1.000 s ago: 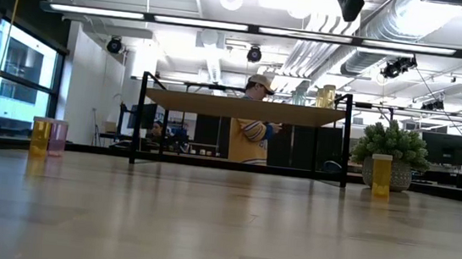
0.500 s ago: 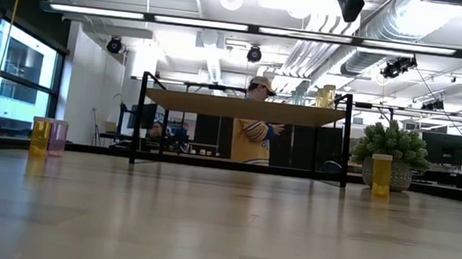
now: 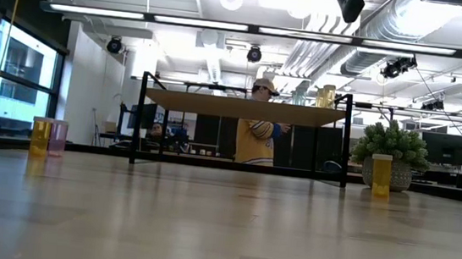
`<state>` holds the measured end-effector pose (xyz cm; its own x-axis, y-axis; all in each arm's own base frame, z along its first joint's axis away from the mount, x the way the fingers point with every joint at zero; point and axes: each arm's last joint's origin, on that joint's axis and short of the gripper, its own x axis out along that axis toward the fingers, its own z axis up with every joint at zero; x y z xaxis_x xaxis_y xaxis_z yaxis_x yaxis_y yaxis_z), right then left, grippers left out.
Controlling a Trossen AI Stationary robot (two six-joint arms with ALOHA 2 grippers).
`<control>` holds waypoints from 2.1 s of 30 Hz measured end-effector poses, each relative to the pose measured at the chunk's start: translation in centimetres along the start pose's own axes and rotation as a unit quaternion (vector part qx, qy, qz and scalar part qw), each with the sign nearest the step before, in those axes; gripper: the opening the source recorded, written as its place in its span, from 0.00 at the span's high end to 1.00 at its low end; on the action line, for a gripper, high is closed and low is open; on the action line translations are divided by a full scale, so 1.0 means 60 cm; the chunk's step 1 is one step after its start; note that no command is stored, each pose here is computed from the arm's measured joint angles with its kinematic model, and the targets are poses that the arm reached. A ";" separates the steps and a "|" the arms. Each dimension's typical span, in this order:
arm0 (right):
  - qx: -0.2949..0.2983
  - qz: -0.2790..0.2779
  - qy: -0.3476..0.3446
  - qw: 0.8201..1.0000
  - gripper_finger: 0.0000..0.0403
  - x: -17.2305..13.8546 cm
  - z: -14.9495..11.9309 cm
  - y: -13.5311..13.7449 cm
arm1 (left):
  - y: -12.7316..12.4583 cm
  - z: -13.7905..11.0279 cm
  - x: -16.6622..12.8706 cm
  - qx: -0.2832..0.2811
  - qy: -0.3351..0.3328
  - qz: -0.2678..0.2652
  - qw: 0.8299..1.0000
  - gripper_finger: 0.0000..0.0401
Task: Pick and place medicine bottles onto shelf by color
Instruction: Put the blue pill bottle on the shelf aligned with the other blue pill bottles
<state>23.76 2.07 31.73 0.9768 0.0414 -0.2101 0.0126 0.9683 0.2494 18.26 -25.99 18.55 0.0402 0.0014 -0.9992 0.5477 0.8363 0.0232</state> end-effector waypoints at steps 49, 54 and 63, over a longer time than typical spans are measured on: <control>-0.004 -0.001 0.002 1.000 1.00 0.000 -0.001 -0.001 | 0.307 -0.117 -0.248 -0.161 -0.279 0.129 0.938 0.71; -0.002 0.002 -0.029 1.000 1.00 0.002 0.009 0.001 | 0.379 -0.147 -0.286 -0.207 -0.351 0.217 0.887 0.71; 0.043 0.000 -0.093 0.995 0.98 0.023 0.024 -0.009 | 0.470 -0.178 -0.343 -0.268 -0.484 0.315 0.771 0.71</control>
<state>25.41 1.26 32.69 0.9994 -0.0132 -0.0332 0.0235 0.9433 0.3312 23.96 3.45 39.43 0.9040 0.3076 -0.2970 -0.2491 0.9434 0.2188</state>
